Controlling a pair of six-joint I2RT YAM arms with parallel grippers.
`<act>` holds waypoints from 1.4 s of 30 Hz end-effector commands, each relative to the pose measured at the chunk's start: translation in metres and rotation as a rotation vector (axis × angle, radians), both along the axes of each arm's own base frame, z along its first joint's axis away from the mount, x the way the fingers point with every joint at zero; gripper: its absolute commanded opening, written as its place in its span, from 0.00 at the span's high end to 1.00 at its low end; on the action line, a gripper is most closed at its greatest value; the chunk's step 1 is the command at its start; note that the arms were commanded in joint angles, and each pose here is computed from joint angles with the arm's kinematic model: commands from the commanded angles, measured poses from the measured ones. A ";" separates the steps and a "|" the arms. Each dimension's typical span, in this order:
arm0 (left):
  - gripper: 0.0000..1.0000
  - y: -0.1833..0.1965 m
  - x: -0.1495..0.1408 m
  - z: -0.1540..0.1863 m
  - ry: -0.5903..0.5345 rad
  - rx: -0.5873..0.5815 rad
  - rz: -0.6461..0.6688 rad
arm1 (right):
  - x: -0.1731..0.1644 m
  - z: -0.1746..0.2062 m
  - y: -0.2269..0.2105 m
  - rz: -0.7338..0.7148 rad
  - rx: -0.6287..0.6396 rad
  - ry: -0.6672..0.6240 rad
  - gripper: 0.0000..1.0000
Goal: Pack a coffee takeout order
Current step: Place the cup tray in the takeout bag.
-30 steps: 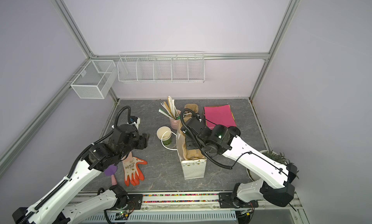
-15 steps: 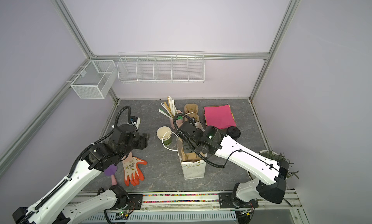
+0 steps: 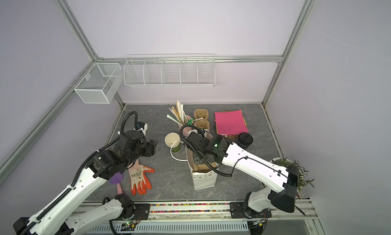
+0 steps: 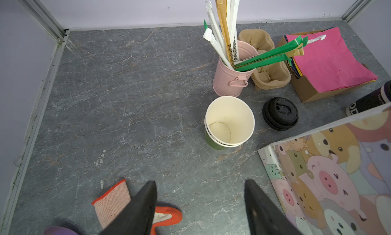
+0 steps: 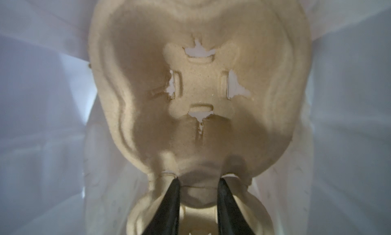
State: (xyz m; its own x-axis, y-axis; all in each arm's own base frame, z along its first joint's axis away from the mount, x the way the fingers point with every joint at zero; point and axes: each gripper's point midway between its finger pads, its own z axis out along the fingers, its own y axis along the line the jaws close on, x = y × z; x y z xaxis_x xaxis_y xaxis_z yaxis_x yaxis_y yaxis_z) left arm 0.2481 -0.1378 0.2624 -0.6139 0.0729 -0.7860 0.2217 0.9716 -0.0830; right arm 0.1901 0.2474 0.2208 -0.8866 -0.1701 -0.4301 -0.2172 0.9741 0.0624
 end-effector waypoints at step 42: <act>0.34 0.002 -0.001 -0.007 0.023 0.025 -0.007 | 0.018 -0.119 -0.003 0.017 -0.186 0.261 0.69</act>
